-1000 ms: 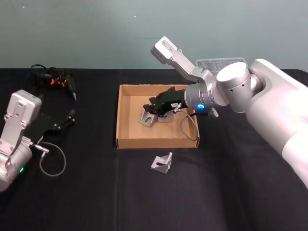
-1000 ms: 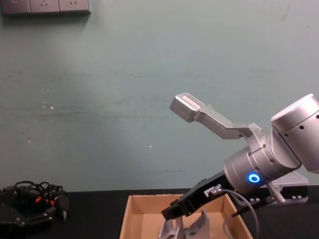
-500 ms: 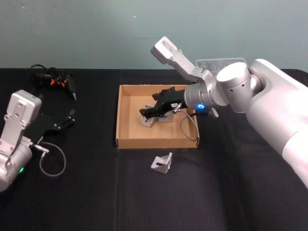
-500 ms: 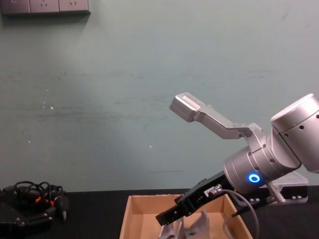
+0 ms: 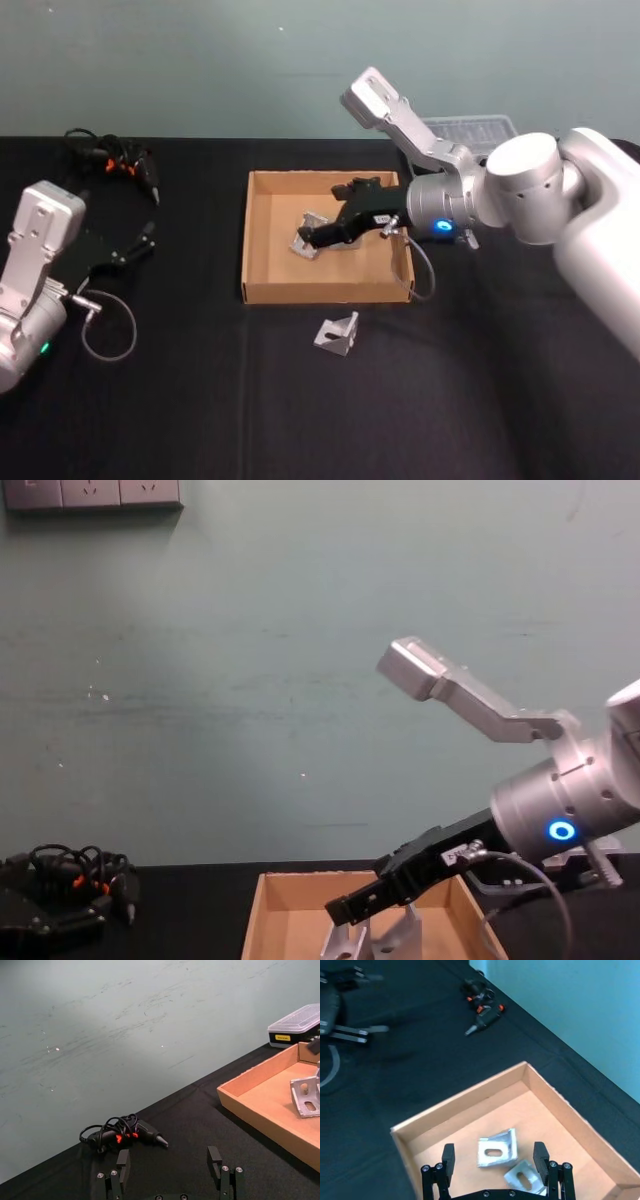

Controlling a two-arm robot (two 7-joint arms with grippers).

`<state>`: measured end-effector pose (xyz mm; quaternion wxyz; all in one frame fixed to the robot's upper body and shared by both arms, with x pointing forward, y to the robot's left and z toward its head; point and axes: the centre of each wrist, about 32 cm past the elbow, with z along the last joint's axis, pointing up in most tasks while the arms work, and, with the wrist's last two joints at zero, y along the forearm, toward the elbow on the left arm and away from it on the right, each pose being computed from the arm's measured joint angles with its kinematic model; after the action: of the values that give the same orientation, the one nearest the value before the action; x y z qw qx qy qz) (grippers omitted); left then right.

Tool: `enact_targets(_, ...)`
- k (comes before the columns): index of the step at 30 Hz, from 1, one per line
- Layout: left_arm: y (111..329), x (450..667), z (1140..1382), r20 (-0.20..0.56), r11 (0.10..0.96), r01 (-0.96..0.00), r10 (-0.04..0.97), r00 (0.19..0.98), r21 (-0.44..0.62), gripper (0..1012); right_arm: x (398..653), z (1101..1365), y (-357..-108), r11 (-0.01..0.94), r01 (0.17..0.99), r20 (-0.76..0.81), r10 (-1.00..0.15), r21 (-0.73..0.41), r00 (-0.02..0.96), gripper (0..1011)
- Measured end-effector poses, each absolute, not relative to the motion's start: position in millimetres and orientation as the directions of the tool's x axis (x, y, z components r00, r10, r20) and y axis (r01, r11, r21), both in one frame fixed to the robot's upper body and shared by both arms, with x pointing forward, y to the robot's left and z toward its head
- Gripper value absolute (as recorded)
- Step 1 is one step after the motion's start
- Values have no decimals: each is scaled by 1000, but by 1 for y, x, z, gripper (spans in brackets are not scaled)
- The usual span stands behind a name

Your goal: Use one hand to pick up the angle iron from the table and place it into the box.

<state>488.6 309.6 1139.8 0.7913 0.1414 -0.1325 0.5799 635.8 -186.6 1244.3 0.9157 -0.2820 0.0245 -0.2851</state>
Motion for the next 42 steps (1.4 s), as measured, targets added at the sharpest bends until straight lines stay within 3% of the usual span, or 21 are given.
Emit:
enact_targets(12,310,489,1140,374,287,-955,880,292,70,1011,564,1250,-224,734,527,102,-541,-429,835,1000)
enact_targets(24,310,489,1140,374,287,-955,880,292,70,1011,502,1230,-243,737,502,67,-533,-452,844,1002)
enact_targets(31,310,489,1140,374,287,-955,880,292,70,1011,494,1222,-239,736,484,62,-520,-474,852,1002)
enact_targets(42,310,489,1140,374,287,-955,880,292,70,1011,504,1216,-229,731,461,59,-503,-504,862,1002)
